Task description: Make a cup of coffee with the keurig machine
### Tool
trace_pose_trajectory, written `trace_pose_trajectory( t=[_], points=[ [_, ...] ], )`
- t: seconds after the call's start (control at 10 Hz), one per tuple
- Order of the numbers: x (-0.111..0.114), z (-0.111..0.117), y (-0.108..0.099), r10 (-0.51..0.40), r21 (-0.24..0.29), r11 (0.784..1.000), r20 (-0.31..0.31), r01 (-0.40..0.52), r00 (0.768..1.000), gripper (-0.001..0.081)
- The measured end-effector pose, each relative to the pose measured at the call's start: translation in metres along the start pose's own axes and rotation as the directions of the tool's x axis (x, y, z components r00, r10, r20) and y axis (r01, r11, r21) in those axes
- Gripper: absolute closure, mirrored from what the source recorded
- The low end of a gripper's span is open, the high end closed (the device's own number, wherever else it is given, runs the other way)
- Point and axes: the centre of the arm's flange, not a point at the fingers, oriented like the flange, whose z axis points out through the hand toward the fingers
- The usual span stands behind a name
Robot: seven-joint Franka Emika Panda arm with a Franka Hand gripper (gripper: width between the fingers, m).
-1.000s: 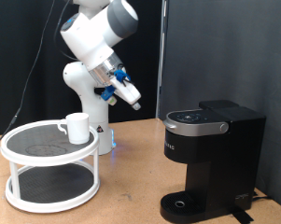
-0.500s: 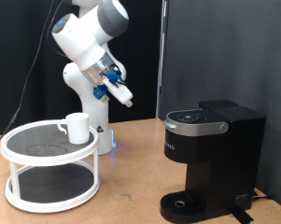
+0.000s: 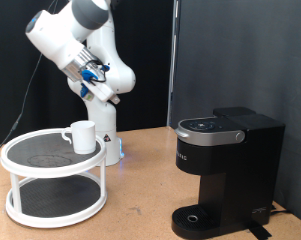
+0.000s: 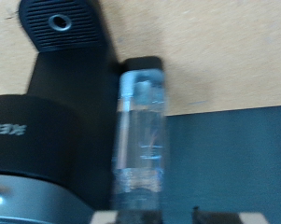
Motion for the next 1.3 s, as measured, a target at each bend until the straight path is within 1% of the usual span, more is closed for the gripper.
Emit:
trace_pose_trajectory(
  t=[0.1,0.2,0.3,0.4,0.5,0.6,0.8,1.0,1.2,1.3],
  points=[
    [0.014,-0.009,0.002,-0.022,-0.026,0.999,-0.039,0.021,0.999,0.0806],
    [0.026,-0.019,0.003,-0.044,-0.031,0.999,-0.076,0.042,0.996,0.0806],
    [0.031,-0.024,0.005,-0.063,-0.027,0.998,-0.092,0.06,0.994,0.0806],
    [0.031,-0.024,0.005,-0.059,-0.03,0.998,-0.086,0.057,0.995,0.0806],
    [0.032,-0.025,0.003,-0.058,-0.025,0.998,-0.07,0.056,0.996,0.0806],
    [0.039,-0.031,0.001,-0.051,-0.017,0.999,-0.047,0.05,0.998,0.0806],
    [0.062,-0.052,-0.006,-0.045,0.01,0.999,0.02,0.044,0.999,0.0806],
    [0.084,-0.074,-0.012,-0.02,0.035,0.999,0.084,0.017,0.996,0.0806],
    [0.097,-0.093,-0.016,0.002,0.06,0.998,0.123,-0.009,0.992,0.0806],
    [0.1,-0.099,-0.019,0.012,0.067,0.998,0.132,-0.021,0.991,0.0806]
  ],
)
